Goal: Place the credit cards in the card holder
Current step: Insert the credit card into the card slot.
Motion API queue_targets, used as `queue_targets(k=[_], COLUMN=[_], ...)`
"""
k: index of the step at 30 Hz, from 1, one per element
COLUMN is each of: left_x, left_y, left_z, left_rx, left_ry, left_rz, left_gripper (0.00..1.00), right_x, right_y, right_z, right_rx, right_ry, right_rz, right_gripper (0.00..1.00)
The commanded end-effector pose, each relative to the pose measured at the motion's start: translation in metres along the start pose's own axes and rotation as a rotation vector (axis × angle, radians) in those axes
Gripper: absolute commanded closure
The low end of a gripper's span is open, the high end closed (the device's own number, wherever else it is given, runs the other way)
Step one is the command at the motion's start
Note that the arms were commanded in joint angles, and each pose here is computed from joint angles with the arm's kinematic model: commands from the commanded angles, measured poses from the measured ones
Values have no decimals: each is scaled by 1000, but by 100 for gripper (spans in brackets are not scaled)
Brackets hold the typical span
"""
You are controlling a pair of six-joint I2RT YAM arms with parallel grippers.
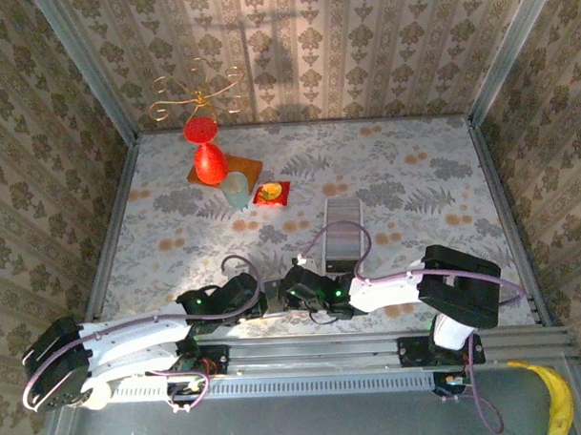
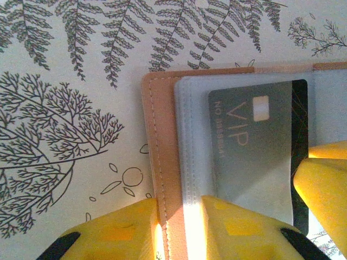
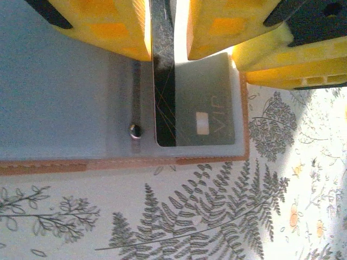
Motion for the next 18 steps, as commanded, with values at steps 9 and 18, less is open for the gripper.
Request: queue_targets(k=[9, 18], left_x=[-5, -3], left_y=[3, -1], left_z=[9, 8], left_rx=[41, 46], left_ry=[4, 10], left_rz=[19, 1], left_gripper=[74, 72], right_x=[1, 4], right_y=[-3, 0], right_z=[3, 24], right_rx=[-6, 77], right_ry=[-29, -63], right_rz=[-4, 12], right_gripper=[81, 81])
Point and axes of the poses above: each hand's point on the last joint's axis, 136 mm out from that joint toward the fingers, its own y axis out along the fingers, its own z axis along the line the jaws close on, x = y × z, the point moved 9 cm from there along -y, back along the fingers, and after that the axes turned 9 degrees about -y, right-handed, at the moved point
